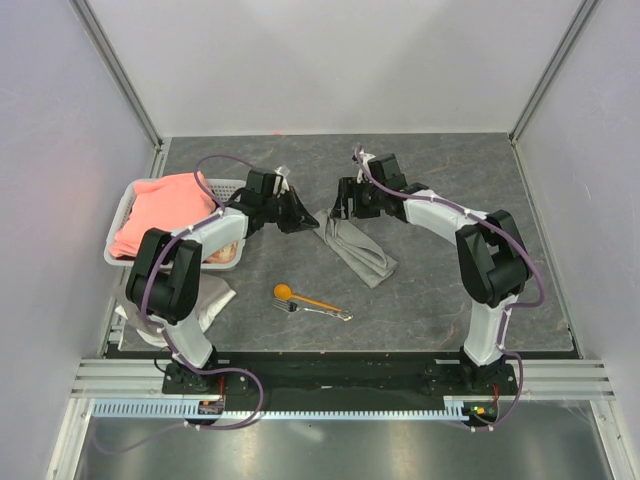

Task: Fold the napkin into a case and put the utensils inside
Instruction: Fold the 2/3-rectangle-folded napkin at the center of the board.

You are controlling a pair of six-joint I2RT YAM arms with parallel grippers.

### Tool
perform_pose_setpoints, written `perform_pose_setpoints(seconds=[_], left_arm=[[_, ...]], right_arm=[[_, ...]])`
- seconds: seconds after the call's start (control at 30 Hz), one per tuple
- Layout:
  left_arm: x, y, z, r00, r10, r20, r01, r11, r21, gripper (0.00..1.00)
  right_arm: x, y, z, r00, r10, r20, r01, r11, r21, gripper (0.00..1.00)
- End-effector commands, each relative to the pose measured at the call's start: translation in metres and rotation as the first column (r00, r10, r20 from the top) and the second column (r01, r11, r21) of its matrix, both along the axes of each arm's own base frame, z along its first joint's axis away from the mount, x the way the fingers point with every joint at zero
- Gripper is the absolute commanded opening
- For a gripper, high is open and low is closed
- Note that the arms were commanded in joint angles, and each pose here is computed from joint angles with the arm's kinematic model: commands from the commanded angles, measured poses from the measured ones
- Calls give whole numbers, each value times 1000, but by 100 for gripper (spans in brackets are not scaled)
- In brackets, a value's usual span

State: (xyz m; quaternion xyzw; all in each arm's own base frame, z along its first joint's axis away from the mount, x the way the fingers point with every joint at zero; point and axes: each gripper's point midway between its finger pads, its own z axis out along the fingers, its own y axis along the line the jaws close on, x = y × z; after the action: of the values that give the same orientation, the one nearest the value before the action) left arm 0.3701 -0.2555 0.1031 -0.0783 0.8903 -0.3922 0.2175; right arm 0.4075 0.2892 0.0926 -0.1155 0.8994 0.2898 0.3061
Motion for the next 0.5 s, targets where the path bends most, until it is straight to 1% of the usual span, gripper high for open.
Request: perform_pose_setpoints(seconds=[0.0,0.1,0.17,0.2,0.3,0.33,0.4,0.47], left_arm=[[12,-8,22,999,3,47,-1,999,-55,7],[14,0,23,998,39,57,-37,999,-36,7],[18,9,22,996,70,61,-69,997,-26,6],[18,12,22,995,81,58,-79,997,-26,5],[19,22,18,993,104,51,-103,994,-17,4],[20,25,16,993,110,48,-110,994,-16,5],[19,30,13,992,118,44,-118,993,-11,4],[19,33,11,992,120,45,-120,993,-5,4]], right_arm=[[7,9,7,999,40,8,-41,996,85,78],[12,19,5,998,63,6,-63,992,113,78],[15,25,3,998,70,7,-70,990,123,76],[18,28,1,997,74,2,-74,989,128,73],[16,44,-5,995,93,-22,-89,984,156,68],[15,52,-4,995,96,-22,-91,981,170,60],[15,59,-10,995,94,-31,-87,981,175,54],[15,64,-11,995,97,-30,-91,980,180,53]])
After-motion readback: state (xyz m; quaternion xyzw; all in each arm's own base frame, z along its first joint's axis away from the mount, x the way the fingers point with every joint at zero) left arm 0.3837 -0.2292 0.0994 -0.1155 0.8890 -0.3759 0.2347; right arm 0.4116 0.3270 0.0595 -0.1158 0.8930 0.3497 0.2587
